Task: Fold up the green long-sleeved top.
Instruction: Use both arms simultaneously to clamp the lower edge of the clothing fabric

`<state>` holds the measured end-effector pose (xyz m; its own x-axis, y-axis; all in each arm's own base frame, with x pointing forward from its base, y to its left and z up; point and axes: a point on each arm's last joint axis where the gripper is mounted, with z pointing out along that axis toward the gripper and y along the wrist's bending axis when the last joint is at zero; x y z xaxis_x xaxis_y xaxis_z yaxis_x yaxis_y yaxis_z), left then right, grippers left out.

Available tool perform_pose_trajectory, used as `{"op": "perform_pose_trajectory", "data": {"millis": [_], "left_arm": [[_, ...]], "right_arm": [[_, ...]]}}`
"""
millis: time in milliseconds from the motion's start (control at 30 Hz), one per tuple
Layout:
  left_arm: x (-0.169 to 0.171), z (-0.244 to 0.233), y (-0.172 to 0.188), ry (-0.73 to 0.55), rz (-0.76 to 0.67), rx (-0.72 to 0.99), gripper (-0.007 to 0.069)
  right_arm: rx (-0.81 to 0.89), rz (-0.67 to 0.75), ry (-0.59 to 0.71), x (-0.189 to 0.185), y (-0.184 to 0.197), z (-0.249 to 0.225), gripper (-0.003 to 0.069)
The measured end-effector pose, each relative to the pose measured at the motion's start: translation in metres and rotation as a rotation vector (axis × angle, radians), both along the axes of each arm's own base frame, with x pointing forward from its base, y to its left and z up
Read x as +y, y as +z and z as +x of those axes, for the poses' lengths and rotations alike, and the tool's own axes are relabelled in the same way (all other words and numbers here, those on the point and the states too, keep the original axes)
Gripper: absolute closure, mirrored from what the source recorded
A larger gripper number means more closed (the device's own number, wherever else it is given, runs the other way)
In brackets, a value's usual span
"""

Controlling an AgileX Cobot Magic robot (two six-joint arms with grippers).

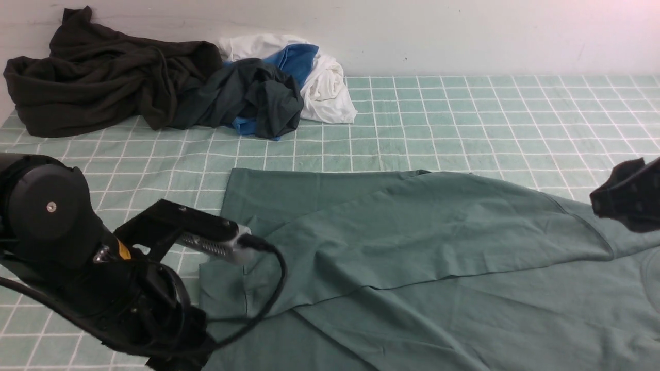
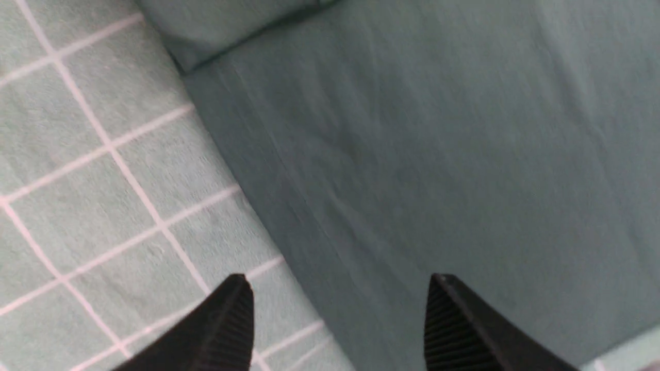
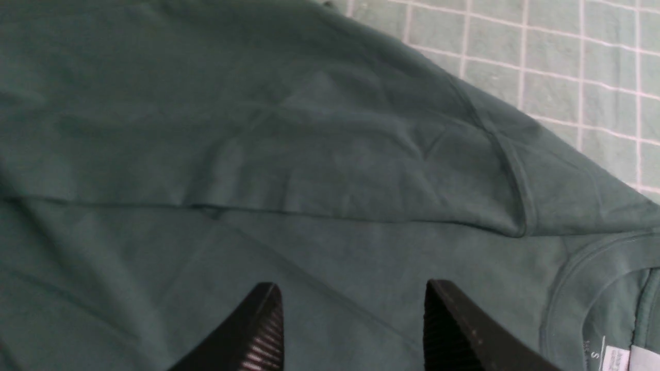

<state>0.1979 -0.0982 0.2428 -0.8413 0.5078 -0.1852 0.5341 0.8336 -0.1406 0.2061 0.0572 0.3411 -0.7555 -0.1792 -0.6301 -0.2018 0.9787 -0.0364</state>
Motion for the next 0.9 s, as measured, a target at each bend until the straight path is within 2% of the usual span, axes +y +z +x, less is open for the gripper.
{"op": "perform_pose_trajectory", "data": {"millis": [33,67,133,167,200,267,467,600,800,900], "left_arm": [[-0.001,-0.002,0.000,-0.030,0.007,0.001,0.0201],[-0.005,-0.013,0.001,-0.148,0.045,0.046,0.0197],[-0.013,-0.026,-0.002,-0.270,0.076,0.088,0.0197],[-0.014,-0.027,-0.003,-0.282,0.078,0.091,0.0197],[-0.024,-0.039,-0.011,-0.387,0.091,0.103,0.0197],[-0.032,-0.055,-0.025,-0.504,0.105,0.107,0.0197],[-0.040,-0.085,-0.069,-0.734,0.147,0.110,0.0197],[-0.044,-0.089,-0.092,-0.778,0.173,0.121,0.0199],[-0.048,-0.085,-0.095,-0.769,0.194,0.151,0.0235],[-0.049,-0.083,-0.094,-0.724,0.202,0.147,0.0337]], "right_arm": [[-0.006,0.001,0.008,0.000,0.002,-0.004,0.0304],[0.014,0.000,0.056,0.005,0.008,-0.021,0.0304],[0.046,-0.005,0.120,0.008,0.014,-0.043,0.0304],[0.050,-0.004,0.129,0.009,0.014,-0.045,0.0304],[0.075,0.000,0.166,0.009,0.018,-0.061,0.0304],[0.073,0.006,0.196,0.008,0.020,-0.073,0.0304],[0.073,0.014,0.206,0.001,0.015,-0.089,0.0304],[0.099,0.004,0.205,0.001,0.007,-0.090,0.0304],[0.123,-0.009,0.204,0.000,-0.001,-0.090,0.0304],[0.123,-0.014,0.203,0.000,-0.002,-0.090,0.0304]]}}
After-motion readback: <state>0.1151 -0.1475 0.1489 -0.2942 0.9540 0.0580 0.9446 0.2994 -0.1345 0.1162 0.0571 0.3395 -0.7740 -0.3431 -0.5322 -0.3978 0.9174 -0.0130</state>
